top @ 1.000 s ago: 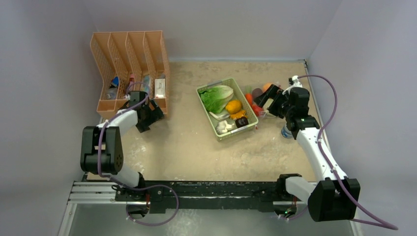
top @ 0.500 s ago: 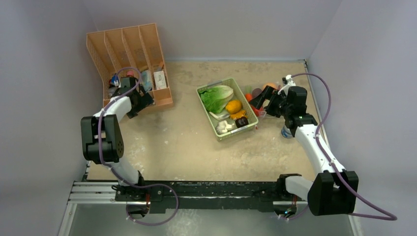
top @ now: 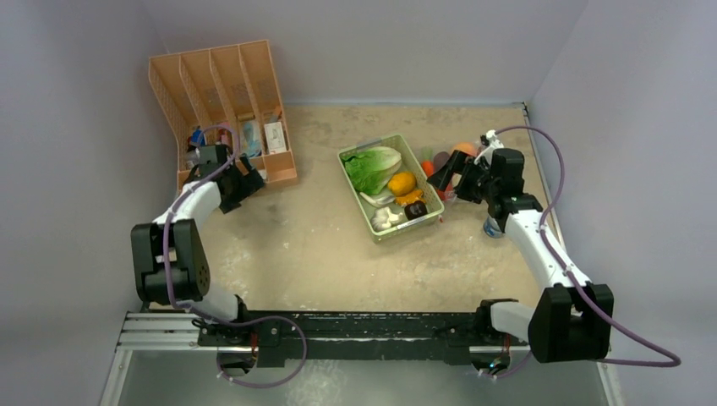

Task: Open the zip-top bag and remove the fake food
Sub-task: Adjust the distractor at the center of the board, then move the bin to the center of the board.

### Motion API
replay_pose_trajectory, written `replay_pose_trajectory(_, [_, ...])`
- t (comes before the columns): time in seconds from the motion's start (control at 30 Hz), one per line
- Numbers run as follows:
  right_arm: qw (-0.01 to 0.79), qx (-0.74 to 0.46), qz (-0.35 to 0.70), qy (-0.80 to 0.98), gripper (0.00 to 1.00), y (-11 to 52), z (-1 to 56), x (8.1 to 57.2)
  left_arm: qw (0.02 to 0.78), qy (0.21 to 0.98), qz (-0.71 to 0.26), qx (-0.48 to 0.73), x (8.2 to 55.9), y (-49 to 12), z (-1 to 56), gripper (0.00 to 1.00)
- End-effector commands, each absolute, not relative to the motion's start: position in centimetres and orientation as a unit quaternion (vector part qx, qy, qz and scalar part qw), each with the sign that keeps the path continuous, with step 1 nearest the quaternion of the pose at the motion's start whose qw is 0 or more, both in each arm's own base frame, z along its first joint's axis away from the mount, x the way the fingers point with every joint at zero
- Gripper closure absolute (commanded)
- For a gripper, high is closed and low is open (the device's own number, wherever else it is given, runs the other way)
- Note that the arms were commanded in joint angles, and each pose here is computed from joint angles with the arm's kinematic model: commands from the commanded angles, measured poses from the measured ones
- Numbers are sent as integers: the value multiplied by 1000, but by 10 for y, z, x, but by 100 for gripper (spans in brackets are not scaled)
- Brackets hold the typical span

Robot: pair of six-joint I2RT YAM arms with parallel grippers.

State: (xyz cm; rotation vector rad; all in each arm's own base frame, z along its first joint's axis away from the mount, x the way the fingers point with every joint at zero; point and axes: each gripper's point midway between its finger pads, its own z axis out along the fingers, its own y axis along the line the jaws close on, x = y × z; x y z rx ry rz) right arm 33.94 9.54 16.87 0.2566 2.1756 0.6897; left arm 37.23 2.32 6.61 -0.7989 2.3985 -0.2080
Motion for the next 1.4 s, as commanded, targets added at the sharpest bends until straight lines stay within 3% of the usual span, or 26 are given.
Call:
replay_pose_trajectory(0.0, [413,70,280,864,0,99,176,343,357,884,-181,-244,376,-22,111,6])
replay_pose_trajectory(0.27, [391,32,302,869,0,111,168,352,370,869,-251,-210,352,-57,143,6])
replay_pose_trajectory(0.53, [348,27,286,892,2,115,147,390,349,873,-298,-167,339,-100,152,6])
replay_pose_trajectory(0.8, [271,-47,358,892,4,203,110,379,344,877,-290,-169,324,-105,137,6])
replay_pose_trajectory(1.37, [250,-72,455,851,2,306,139,377,349,882,-244,-200,324,-88,136,6])
